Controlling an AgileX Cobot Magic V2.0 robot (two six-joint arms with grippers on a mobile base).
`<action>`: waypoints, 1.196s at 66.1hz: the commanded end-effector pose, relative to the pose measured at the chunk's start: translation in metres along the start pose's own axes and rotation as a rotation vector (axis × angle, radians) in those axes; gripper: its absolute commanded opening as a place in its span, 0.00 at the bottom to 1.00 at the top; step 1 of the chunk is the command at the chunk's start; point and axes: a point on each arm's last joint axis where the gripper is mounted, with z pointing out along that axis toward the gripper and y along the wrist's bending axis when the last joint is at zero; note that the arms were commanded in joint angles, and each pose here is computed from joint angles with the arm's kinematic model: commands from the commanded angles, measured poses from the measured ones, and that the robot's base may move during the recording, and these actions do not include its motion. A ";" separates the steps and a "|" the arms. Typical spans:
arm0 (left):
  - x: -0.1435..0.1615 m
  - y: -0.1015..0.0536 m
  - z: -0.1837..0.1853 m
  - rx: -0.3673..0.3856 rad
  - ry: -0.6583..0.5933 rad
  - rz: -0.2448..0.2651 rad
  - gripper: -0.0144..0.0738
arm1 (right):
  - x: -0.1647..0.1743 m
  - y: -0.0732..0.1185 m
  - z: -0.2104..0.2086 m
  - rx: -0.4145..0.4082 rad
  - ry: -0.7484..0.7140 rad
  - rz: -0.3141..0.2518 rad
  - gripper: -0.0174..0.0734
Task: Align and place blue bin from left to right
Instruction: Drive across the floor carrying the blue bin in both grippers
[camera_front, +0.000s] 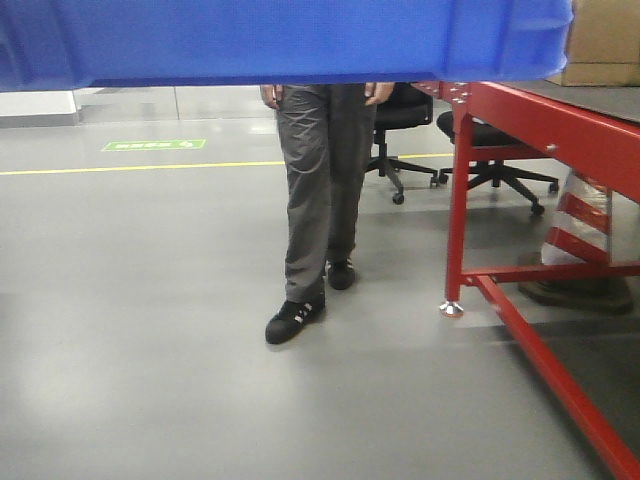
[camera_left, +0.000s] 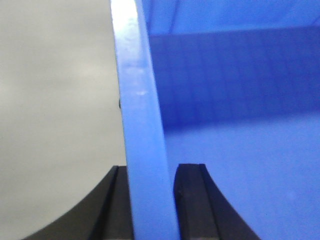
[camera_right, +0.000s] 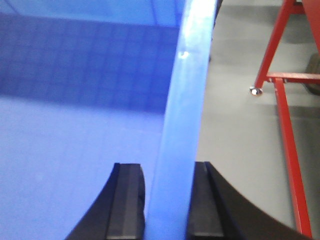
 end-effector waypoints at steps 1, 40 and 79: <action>-0.014 -0.006 -0.016 0.047 -0.127 0.000 0.04 | -0.013 0.005 -0.017 -0.044 -0.120 -0.003 0.02; -0.014 -0.006 -0.016 0.047 -0.127 0.000 0.04 | -0.013 0.005 -0.017 -0.044 -0.120 -0.003 0.02; -0.014 -0.006 -0.016 0.047 -0.127 0.000 0.04 | -0.013 0.005 -0.017 -0.044 -0.120 -0.003 0.02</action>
